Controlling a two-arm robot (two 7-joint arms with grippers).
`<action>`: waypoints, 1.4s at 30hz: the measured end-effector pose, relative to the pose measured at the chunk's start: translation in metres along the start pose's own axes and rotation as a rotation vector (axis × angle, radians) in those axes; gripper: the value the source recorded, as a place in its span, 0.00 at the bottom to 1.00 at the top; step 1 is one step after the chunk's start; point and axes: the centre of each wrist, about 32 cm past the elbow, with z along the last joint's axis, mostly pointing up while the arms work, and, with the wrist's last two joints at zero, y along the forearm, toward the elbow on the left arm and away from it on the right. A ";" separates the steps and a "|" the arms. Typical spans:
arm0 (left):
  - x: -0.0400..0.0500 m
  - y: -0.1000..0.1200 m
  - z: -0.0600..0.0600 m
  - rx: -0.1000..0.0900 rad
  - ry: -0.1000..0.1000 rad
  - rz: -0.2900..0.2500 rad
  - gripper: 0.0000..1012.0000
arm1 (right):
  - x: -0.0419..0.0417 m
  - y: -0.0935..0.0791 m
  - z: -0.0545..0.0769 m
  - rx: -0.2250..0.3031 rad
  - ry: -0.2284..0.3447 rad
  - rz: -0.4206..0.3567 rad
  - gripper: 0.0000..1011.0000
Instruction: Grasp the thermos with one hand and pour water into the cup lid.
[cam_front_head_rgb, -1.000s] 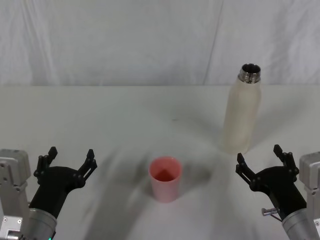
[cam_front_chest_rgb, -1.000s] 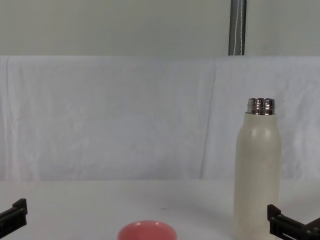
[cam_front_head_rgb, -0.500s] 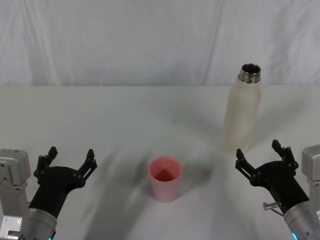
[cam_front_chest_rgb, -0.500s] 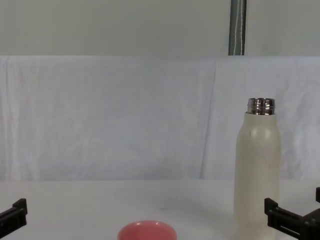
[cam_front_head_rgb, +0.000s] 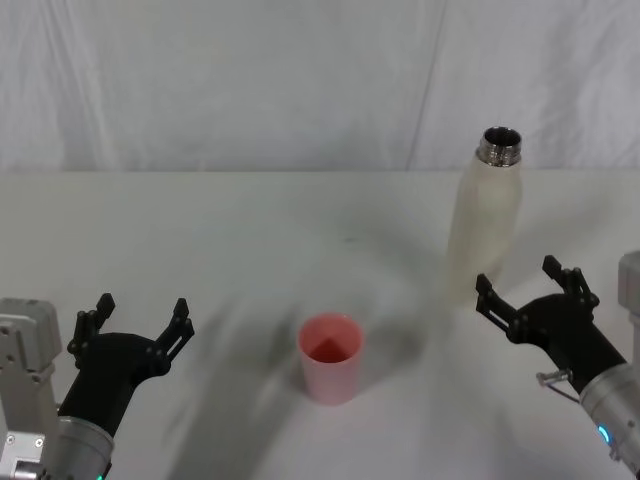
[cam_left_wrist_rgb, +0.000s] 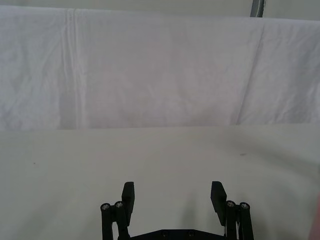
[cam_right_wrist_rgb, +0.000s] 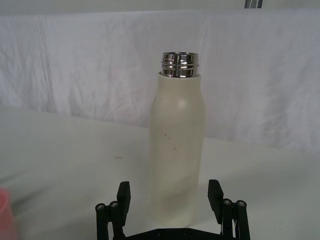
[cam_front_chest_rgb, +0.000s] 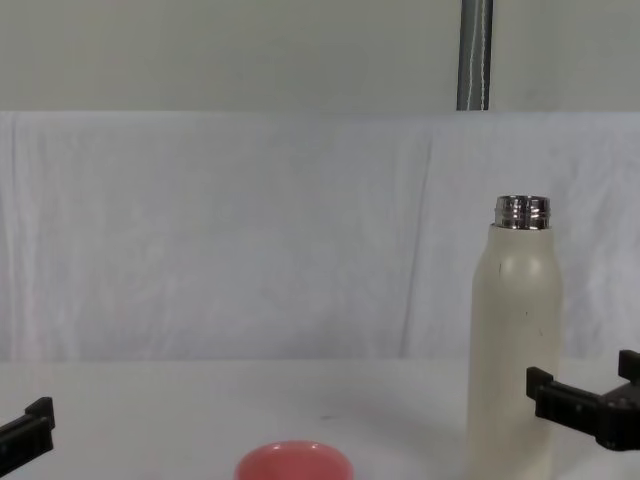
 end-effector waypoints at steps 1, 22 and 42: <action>0.0000 0.000 0.000 0.000 0.000 0.000 0.99 | 0.0013 0.001 0.000 0.000 0.001 0.002 0.99; 0.0000 0.000 0.000 0.000 0.000 0.000 0.99 | 0.0143 0.041 -0.007 -0.015 0.011 0.032 0.99; 0.0000 0.000 0.000 0.000 0.000 0.000 0.99 | 0.0146 0.059 -0.019 -0.022 0.061 0.023 0.99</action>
